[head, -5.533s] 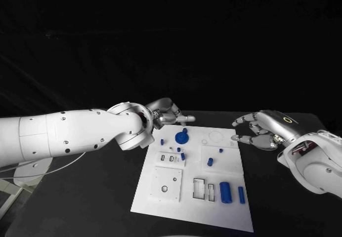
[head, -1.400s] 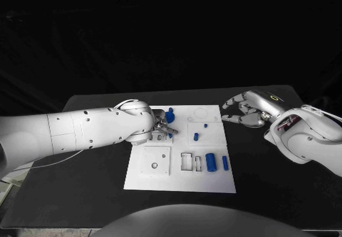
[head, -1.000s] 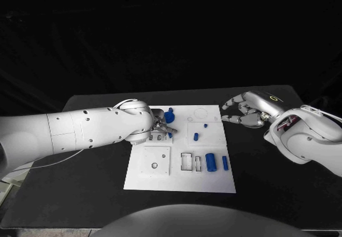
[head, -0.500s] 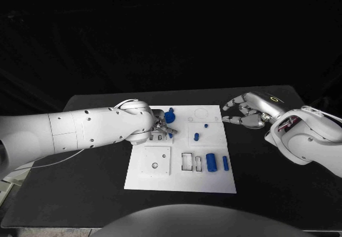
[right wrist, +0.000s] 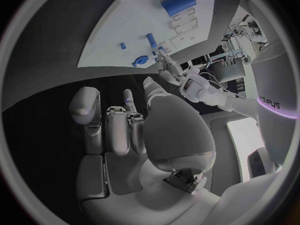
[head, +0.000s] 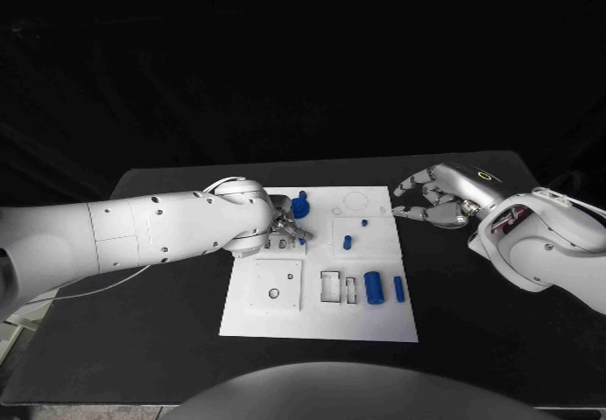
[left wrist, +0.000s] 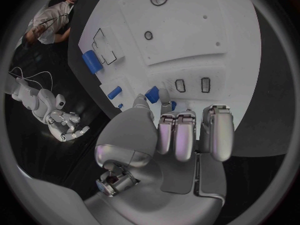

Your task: Assemble the parts on the task board

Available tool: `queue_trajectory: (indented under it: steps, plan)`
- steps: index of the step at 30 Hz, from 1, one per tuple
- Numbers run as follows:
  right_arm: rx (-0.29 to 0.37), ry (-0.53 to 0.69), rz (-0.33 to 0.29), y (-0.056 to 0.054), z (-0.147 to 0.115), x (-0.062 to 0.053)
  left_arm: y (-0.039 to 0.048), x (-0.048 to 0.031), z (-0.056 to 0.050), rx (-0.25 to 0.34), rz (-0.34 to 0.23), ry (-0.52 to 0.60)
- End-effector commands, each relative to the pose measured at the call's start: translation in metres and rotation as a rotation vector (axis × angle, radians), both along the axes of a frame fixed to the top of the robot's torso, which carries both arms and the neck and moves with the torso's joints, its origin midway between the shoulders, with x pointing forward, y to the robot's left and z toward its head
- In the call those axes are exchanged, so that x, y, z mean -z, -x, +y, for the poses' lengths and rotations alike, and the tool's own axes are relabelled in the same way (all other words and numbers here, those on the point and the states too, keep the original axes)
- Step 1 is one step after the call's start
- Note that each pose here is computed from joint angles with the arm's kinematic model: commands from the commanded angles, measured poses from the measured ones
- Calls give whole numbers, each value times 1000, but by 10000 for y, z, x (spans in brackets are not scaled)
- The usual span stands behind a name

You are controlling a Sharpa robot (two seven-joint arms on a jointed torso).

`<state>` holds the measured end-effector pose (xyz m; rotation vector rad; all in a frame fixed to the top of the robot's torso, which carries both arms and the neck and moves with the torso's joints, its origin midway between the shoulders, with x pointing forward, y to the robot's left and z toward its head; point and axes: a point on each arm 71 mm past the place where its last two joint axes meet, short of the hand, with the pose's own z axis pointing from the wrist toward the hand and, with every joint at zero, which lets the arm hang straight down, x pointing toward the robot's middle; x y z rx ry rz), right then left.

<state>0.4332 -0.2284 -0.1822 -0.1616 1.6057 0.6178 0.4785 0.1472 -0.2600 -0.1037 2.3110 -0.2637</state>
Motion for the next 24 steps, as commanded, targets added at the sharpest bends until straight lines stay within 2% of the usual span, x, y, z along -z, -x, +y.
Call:
queue_trajectory:
  steps: [1,24]
  plan:
    - [-3,4,4,3,1,5,4,8,-22,13,13,4]
    - [6,7,10,0,-13,12,-8,17,-24,6,21,12]
